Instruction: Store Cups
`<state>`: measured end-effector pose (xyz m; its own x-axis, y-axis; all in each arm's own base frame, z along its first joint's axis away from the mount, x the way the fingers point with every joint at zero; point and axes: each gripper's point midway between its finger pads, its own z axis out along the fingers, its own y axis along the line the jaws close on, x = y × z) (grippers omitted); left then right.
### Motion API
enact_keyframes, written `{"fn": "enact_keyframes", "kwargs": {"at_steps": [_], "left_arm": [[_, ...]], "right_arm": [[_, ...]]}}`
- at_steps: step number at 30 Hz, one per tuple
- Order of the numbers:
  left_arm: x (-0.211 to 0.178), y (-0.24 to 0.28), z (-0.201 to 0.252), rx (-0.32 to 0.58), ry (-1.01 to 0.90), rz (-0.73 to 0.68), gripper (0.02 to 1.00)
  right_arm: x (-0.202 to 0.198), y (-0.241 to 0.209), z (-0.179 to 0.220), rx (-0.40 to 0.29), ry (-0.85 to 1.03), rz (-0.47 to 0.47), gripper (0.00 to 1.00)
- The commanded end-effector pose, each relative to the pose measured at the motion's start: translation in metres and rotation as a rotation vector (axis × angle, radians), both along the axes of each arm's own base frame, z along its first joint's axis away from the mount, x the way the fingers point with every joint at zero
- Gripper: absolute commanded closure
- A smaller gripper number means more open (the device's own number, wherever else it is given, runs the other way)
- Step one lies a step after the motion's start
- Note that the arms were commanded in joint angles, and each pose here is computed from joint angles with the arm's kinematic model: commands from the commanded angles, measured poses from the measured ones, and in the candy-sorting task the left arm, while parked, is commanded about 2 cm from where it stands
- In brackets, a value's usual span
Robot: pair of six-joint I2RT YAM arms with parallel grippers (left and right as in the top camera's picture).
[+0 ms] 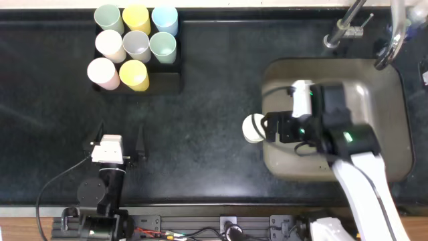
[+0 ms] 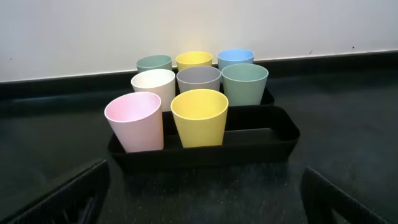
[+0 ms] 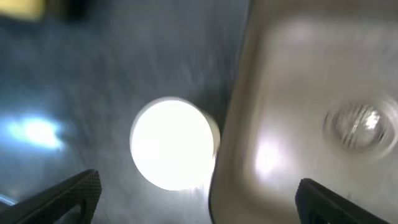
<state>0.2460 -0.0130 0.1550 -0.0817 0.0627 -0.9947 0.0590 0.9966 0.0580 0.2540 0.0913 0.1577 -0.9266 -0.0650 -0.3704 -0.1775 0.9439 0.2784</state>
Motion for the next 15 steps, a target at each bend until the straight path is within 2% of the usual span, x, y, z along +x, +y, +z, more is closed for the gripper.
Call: {"fn": "enact_keyframes", "kwargs": {"at_steps": [1,6,9,12,15], "left_arm": [[0.000,0.002,0.001,-0.007,-0.004,0.011,0.018],[0.000,0.002,0.001,-0.007,-0.004,0.011,0.018],[0.000,0.002,0.001,-0.007,-0.004,0.011,0.018],[0.000,0.002,0.001,-0.007,-0.004,0.011,0.018],[0.000,0.002,0.001,-0.007,-0.004,0.011,0.020]], "right_arm": [[-0.003,0.007,-0.033,-0.017,0.162,0.071,0.003],[0.000,0.010,-0.060,-0.047,0.250,0.106,0.025],[0.005,0.010,-0.065,-0.075,0.240,0.110,0.183],[0.013,0.011,-0.064,-0.076,0.208,0.107,0.248],[0.020,0.009,-0.064,-0.086,0.185,0.089,0.369]]}}
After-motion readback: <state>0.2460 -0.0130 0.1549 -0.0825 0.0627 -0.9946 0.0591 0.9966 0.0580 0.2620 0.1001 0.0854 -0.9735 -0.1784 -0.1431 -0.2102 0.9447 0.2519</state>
